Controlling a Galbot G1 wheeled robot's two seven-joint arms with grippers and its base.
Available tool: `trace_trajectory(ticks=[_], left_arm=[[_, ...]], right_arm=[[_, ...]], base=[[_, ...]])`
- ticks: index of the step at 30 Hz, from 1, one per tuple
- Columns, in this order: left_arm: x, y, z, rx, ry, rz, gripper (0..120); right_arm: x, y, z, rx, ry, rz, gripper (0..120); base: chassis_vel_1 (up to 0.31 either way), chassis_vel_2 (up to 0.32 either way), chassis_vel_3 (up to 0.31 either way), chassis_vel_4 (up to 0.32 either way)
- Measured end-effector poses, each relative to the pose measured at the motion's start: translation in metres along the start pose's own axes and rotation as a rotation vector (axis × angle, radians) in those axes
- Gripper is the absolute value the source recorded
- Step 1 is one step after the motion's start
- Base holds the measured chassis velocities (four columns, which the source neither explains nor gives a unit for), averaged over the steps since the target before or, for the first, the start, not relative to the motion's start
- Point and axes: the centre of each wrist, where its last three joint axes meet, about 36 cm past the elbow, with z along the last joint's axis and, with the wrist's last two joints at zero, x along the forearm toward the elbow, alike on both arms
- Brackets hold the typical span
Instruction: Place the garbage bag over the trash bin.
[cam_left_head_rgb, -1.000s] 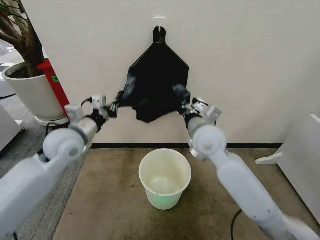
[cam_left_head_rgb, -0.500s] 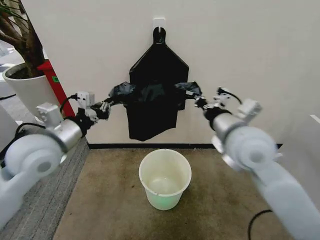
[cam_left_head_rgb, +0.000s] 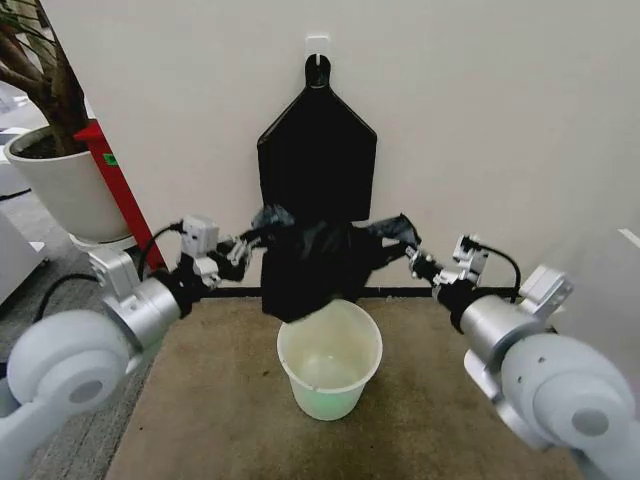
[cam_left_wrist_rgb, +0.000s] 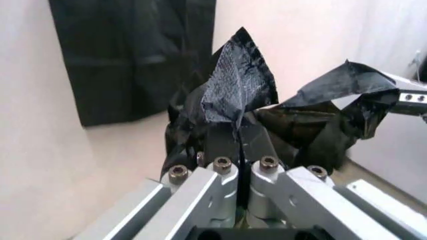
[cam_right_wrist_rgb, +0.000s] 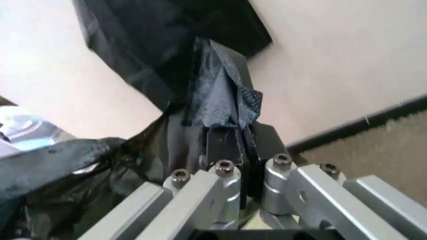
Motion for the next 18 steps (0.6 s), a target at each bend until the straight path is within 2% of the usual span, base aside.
trace_trajectory(ticks=[5, 9, 16, 18], left_arm=[[-0.005, 0.007, 0.016, 0.024, 0.036, -0.003, 0], [-0.015, 0.023, 0.031, 0.026, 0.041, -0.01, 0], [-0.033, 0.032, 0.022, 0.007, 0.02, 0.025, 0], [-0.038, 0.033, 0.026, 0.004, 0.03, 0.033, 0]], right_arm=[[0.002, -0.007, 0.016, -0.016, 0.013, 0.033, 0], [0.004, -0.01, 0.023, -0.003, -0.008, 0.055, 0], [0.006, -0.02, 0.003, 0.017, -0.07, 0.092, 0], [0.008, -0.025, 0.001, 0.016, -0.06, 0.11, 0]], base=[[0.0, 0.0, 0.0, 0.0], [0.0, 0.0, 0.0, 0.0], [0.0, 0.0, 0.0, 0.0], [0.0, 0.0, 0.0, 0.0]])
